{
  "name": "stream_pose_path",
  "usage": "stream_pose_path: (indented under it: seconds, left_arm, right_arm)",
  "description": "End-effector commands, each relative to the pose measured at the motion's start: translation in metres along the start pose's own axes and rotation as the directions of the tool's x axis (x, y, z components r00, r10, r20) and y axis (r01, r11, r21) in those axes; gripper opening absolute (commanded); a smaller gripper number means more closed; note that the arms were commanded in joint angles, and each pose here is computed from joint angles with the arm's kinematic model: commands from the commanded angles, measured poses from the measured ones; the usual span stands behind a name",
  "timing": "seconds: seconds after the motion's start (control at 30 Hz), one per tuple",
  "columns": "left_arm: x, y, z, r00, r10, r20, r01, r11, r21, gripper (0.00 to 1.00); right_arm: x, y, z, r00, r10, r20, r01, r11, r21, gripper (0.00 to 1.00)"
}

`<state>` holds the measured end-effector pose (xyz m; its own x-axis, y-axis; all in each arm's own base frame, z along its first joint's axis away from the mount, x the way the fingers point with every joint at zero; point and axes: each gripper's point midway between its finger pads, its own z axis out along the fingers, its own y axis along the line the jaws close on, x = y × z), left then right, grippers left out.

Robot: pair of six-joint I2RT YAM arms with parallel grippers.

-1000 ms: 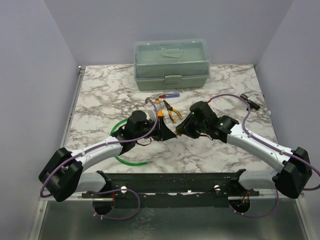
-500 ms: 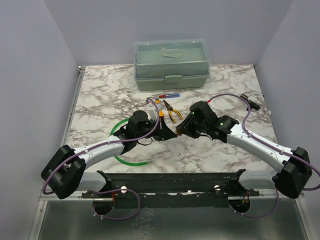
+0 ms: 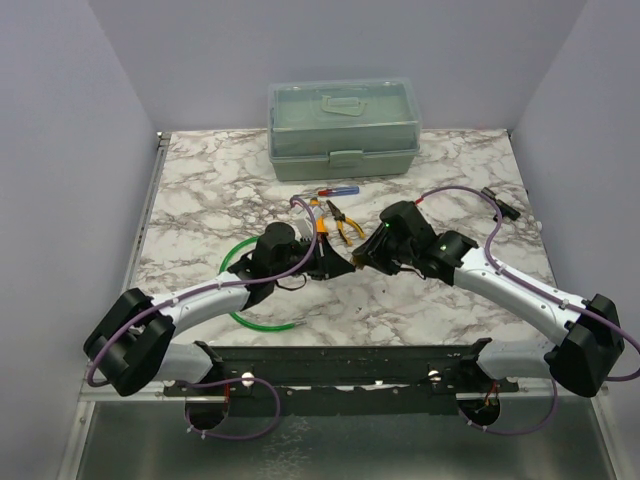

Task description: Unlock with the key

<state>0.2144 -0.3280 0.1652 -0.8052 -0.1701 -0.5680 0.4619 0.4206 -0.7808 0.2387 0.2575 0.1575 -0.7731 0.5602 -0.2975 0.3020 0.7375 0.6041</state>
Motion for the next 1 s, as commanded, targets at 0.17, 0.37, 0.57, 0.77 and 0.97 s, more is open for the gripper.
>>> stream_pose_path:
  seconds: [0.17, 0.37, 0.57, 0.77, 0.97]
  left_arm:
    - [-0.022, -0.006, 0.007, 0.993, 0.074, 0.089, -0.077, 0.997, 0.03, 0.12]
    - [-0.002, -0.012, -0.009, 0.991, 0.127, 0.037, -0.13, 0.988, 0.083, 0.39]
    - [0.004, -0.017, -0.017, 0.99, 0.141, 0.014, -0.142, 0.984, 0.106, 0.48]
    - [-0.004, -0.012, -0.014, 0.99, 0.132, 0.046, -0.135, 0.989, 0.066, 0.53]
    - [-0.015, -0.019, -0.008, 0.988, 0.128, 0.08, -0.135, 0.987, 0.088, 0.54]
  right_arm:
    - [0.005, 0.015, -0.011, 1.0, 0.009, -0.023, -0.011, 0.997, -0.073, 0.0]
    - [-0.004, 0.01, -0.013, 0.999, -0.015, 0.03, 0.016, 0.998, -0.064, 0.0]
    - [-0.007, 0.017, -0.016, 0.998, -0.051, 0.046, 0.056, 0.993, -0.1, 0.0]
    - [-0.008, 0.032, -0.028, 0.992, -0.12, 0.05, 0.127, 0.976, -0.179, 0.0]
    - [-0.003, 0.036, -0.03, 0.988, -0.154, 0.033, 0.157, 0.964, -0.215, 0.0]
